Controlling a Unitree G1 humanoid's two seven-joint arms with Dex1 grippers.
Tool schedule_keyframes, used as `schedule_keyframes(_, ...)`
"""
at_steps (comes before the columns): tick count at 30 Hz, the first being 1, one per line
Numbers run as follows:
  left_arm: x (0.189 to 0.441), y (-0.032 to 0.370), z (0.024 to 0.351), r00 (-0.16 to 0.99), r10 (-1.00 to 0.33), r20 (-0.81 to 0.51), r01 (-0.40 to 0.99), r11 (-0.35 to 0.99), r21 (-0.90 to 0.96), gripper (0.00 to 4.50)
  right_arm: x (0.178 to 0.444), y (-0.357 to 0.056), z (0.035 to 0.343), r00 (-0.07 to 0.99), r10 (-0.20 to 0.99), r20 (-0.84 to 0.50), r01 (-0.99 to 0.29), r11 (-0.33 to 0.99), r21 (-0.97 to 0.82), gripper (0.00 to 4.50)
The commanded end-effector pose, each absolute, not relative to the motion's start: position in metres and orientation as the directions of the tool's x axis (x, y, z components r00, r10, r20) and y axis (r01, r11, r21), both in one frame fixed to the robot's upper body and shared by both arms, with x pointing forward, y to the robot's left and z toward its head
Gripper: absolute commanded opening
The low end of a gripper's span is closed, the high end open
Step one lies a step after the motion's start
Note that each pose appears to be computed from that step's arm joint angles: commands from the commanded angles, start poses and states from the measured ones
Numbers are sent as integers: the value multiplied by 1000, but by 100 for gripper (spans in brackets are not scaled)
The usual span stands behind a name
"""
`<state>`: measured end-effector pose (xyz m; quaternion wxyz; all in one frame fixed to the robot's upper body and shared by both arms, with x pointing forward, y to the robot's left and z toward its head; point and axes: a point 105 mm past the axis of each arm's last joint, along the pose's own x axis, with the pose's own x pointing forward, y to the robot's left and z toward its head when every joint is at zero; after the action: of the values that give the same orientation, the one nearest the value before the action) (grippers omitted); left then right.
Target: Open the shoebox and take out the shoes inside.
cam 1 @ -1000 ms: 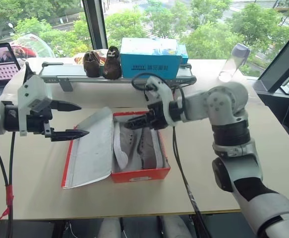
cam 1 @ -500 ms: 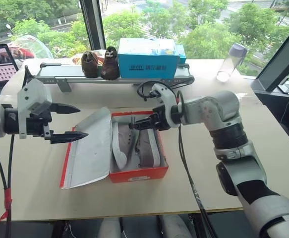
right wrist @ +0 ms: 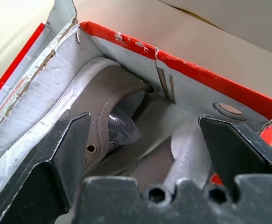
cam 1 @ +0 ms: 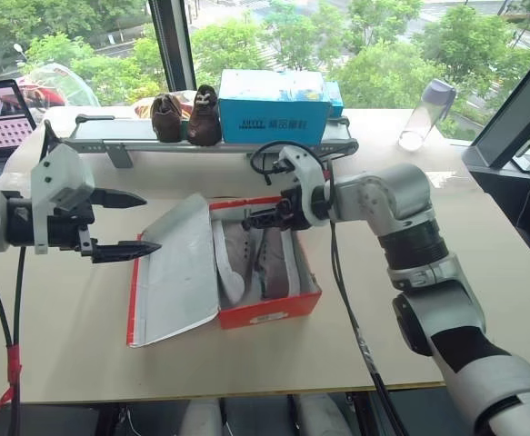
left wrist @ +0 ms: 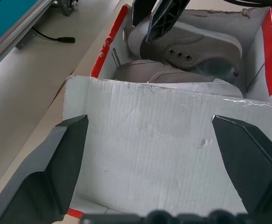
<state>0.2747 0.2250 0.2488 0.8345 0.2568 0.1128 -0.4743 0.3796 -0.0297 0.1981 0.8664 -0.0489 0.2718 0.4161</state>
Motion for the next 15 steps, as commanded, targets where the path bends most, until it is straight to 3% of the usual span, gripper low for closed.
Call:
schedule_keyframes(1,272,223,264,541,-732,-414,833,400,381,450,385,-35,217,562,684,-466,-745,663,75,449)
schedule_keyframes(8,273,221,263,535,-736,-414,837,395,378,450,386,-48,216,620,629,-470,-703,711,23,449)
schedule_keyframes(15,276,218,264,528,-744,-410,839,385,384,450,373,-49,179,602,594,-534,-686,726,35,449)
